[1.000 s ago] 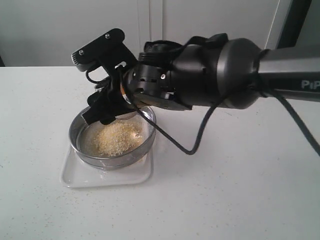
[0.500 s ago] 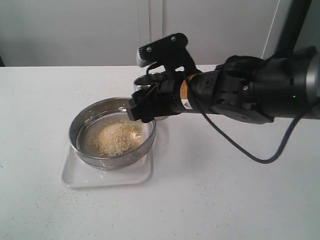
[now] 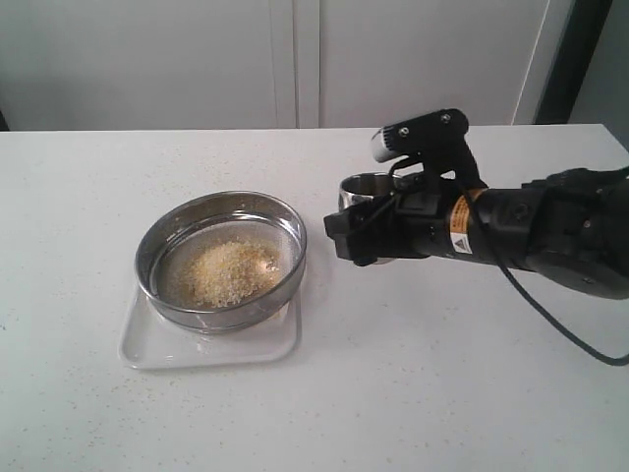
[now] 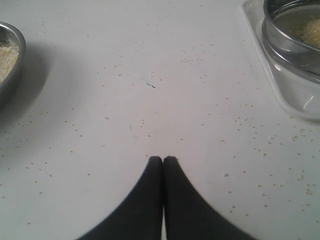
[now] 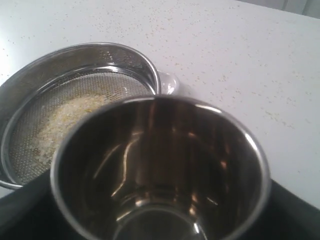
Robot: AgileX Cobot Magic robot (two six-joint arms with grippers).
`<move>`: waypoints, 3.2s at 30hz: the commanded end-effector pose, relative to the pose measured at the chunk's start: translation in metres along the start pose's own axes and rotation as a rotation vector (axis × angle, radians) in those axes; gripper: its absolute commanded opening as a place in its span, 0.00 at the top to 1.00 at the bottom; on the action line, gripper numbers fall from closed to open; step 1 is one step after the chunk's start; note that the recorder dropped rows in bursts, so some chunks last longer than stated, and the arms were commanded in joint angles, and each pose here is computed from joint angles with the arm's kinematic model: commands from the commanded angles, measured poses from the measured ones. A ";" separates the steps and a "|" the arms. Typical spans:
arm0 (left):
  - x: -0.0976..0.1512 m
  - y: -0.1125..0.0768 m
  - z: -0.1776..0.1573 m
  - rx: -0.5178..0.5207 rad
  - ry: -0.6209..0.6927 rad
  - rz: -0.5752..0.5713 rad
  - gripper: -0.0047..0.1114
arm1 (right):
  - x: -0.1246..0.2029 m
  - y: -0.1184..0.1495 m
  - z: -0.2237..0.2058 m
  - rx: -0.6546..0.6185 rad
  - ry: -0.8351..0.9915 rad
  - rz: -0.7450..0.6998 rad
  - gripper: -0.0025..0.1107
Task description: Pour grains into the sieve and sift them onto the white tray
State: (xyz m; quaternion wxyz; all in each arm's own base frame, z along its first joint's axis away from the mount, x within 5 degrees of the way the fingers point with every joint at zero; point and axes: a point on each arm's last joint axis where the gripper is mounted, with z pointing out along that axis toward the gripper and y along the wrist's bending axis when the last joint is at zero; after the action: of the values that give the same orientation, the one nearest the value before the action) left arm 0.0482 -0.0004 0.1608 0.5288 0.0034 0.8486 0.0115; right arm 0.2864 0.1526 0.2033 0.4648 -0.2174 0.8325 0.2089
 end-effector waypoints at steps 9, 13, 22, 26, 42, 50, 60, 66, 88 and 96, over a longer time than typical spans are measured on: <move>0.003 0.000 0.001 0.004 0.013 -0.006 0.96 | 0.020 -0.047 -0.028 0.033 -0.194 0.081 0.98; 0.003 0.000 0.001 0.004 0.013 -0.006 0.96 | 0.031 -0.055 -0.037 0.053 -0.242 0.023 0.98; 0.003 0.000 0.001 0.004 0.013 -0.007 0.96 | 0.038 -0.053 -0.045 0.061 -0.327 -0.102 0.98; 0.003 0.000 0.001 0.004 0.013 -0.007 0.96 | 0.036 -0.062 -0.047 0.134 -0.356 -0.021 0.98; 0.003 0.000 0.001 0.004 0.013 -0.007 0.96 | 0.041 -0.105 -0.067 0.321 -0.396 0.093 0.98; 0.003 0.000 0.001 0.004 0.013 -0.005 0.96 | 0.058 -0.128 -0.062 0.369 -0.411 0.145 0.98; 0.003 0.000 0.001 0.004 0.013 -0.005 0.96 | 0.099 -0.164 -0.053 0.535 -0.409 0.225 0.98; 0.003 0.000 0.001 0.004 0.013 -0.005 0.96 | 0.122 -0.171 -0.040 0.559 -0.328 0.256 0.98; 0.003 0.000 0.001 0.004 0.013 -0.005 0.96 | 0.140 -0.176 -0.031 0.597 -0.247 0.217 0.98; 0.003 0.000 0.001 0.004 0.013 -0.007 0.96 | 0.139 -0.176 -0.031 0.592 -0.249 0.183 0.76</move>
State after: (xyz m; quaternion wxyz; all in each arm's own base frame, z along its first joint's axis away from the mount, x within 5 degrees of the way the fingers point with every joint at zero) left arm 0.0482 -0.0004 0.1608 0.5288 0.0034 0.8486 0.0115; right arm 0.2972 -0.0287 0.0730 0.5816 0.0312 0.8123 0.0302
